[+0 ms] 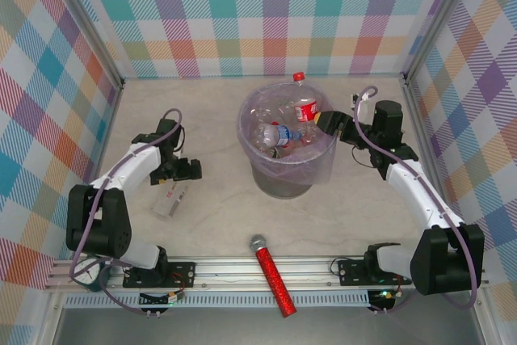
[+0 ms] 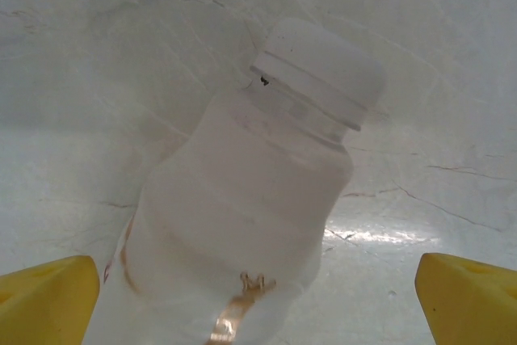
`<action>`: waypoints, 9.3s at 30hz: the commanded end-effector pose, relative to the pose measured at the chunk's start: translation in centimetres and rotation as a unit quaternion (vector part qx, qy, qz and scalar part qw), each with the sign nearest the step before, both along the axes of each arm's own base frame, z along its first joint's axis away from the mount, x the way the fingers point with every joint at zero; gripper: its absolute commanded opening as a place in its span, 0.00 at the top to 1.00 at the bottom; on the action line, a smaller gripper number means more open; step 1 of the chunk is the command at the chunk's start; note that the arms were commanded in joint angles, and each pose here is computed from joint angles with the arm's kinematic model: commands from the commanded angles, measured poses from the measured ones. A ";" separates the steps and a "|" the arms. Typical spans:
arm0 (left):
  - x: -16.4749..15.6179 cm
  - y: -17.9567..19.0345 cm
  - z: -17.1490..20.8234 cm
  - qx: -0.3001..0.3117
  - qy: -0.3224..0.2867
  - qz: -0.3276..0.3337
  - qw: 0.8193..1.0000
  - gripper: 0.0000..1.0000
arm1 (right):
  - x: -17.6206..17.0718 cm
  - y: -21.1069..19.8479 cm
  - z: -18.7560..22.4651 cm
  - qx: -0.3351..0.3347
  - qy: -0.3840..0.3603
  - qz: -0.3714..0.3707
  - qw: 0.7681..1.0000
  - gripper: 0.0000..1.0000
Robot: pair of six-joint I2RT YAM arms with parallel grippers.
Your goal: Put the plastic bottles in the bin
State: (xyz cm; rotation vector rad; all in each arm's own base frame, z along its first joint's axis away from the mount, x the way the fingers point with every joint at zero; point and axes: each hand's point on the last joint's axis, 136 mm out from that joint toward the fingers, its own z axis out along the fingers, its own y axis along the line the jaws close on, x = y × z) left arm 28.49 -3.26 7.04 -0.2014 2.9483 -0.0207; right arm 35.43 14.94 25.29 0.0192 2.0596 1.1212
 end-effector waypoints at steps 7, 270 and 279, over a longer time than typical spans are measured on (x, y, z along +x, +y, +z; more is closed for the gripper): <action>0.8 -0.3 -1.0 -0.004 0.009 -0.011 1.000 0.00 | 0.0 0.3 1.8 -0.005 -0.029 0.011 1.000 0.17; 2.1 -2.5 21.9 0.007 -0.427 0.033 0.903 0.00 | 2.7 -2.5 11.9 -0.213 -0.047 -0.025 0.976 0.37; 2.3 3.1 14.0 0.137 -0.383 0.096 0.908 0.00 | 2.4 -13.7 5.9 -0.275 0.018 -0.186 0.943 0.01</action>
